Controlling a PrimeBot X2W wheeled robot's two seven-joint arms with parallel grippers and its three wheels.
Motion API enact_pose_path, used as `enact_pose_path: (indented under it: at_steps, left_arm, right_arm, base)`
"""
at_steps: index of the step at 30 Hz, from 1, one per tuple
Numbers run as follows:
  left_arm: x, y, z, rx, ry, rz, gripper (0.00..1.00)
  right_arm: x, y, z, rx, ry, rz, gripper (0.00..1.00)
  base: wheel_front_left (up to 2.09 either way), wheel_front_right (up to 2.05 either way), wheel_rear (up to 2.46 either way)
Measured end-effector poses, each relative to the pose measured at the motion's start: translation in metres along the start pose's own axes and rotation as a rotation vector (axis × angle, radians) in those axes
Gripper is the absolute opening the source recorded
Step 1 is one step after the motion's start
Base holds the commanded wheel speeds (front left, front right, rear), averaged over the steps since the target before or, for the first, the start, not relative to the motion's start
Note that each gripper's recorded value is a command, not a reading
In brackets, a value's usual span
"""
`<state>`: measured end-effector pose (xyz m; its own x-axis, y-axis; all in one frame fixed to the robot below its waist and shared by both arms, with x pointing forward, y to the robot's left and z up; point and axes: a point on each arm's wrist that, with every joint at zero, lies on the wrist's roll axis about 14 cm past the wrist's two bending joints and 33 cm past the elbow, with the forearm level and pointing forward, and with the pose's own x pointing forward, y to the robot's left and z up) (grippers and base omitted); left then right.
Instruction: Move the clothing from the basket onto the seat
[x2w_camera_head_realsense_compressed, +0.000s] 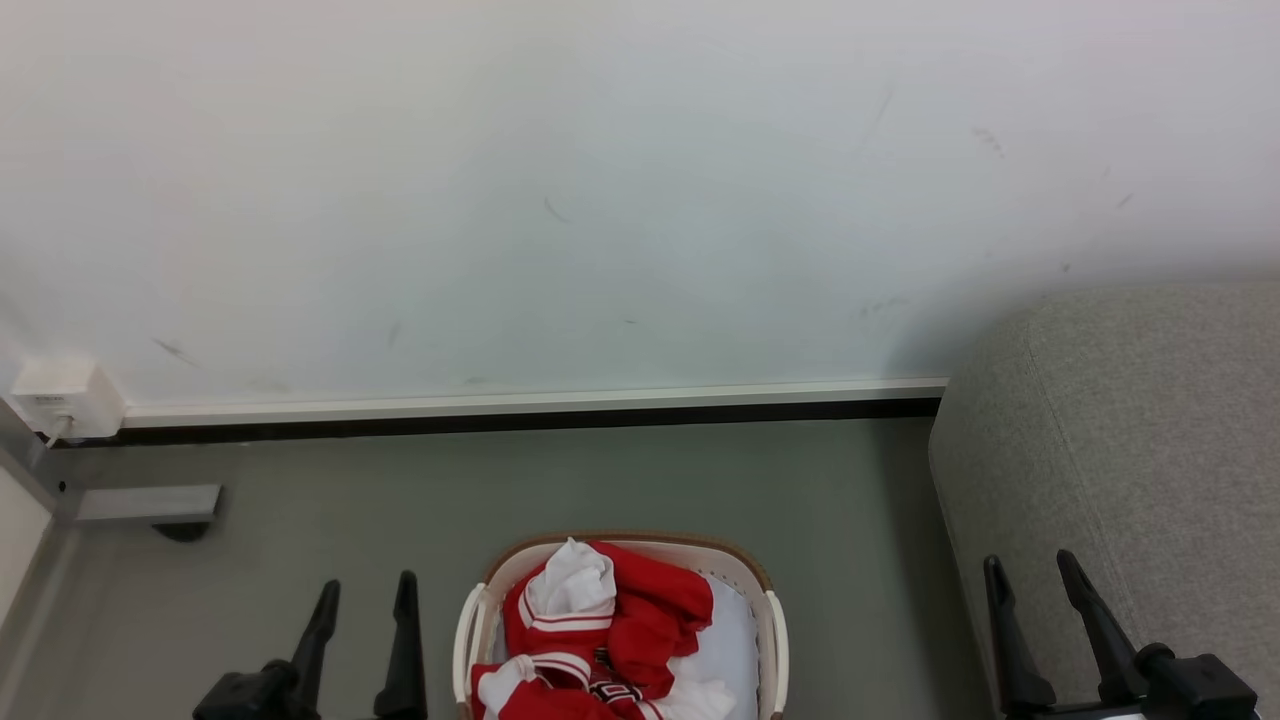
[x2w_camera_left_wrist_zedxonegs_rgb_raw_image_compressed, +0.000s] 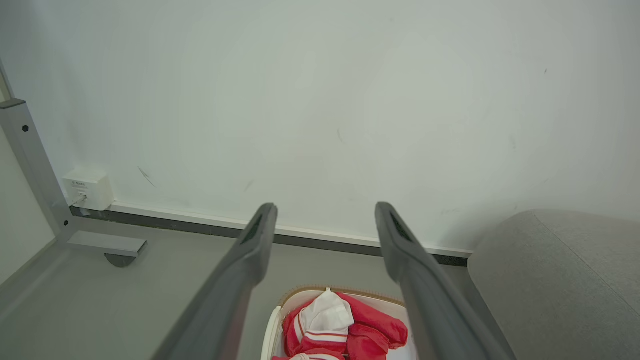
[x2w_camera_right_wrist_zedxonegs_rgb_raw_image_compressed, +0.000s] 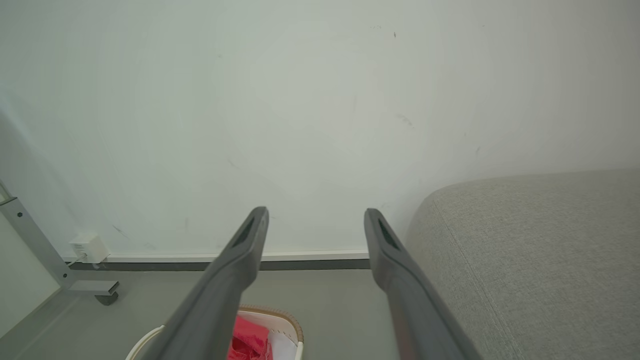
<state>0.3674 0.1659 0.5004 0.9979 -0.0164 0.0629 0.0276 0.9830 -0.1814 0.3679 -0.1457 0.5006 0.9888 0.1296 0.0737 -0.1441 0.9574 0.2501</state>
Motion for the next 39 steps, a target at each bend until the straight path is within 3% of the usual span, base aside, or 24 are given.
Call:
enact_pose_path:
  at_steps: [21,32,39]
  left_arm:
    - [0.006,-0.011,-0.025,-0.009,0.077,-0.050,1.00]
    - [0.035,-0.051,-0.102,0.060,0.303,-0.266,1.00]
    - [0.037,-0.062,-0.175,0.184,0.581,-0.407,1.00]
  right_arm:
    - [0.004,-0.008,-0.008,0.012,0.022,-0.024,1.00]
    - [0.037,-0.017,-0.013,0.027,0.020,-0.033,1.00]
    - [0.058,-0.029,-0.013,0.057,0.000,-0.055,1.00]
  base:
    - [0.00,0.00,0.00]
    - [0.00,0.00,0.00]
    - [0.00,0.00,0.00]
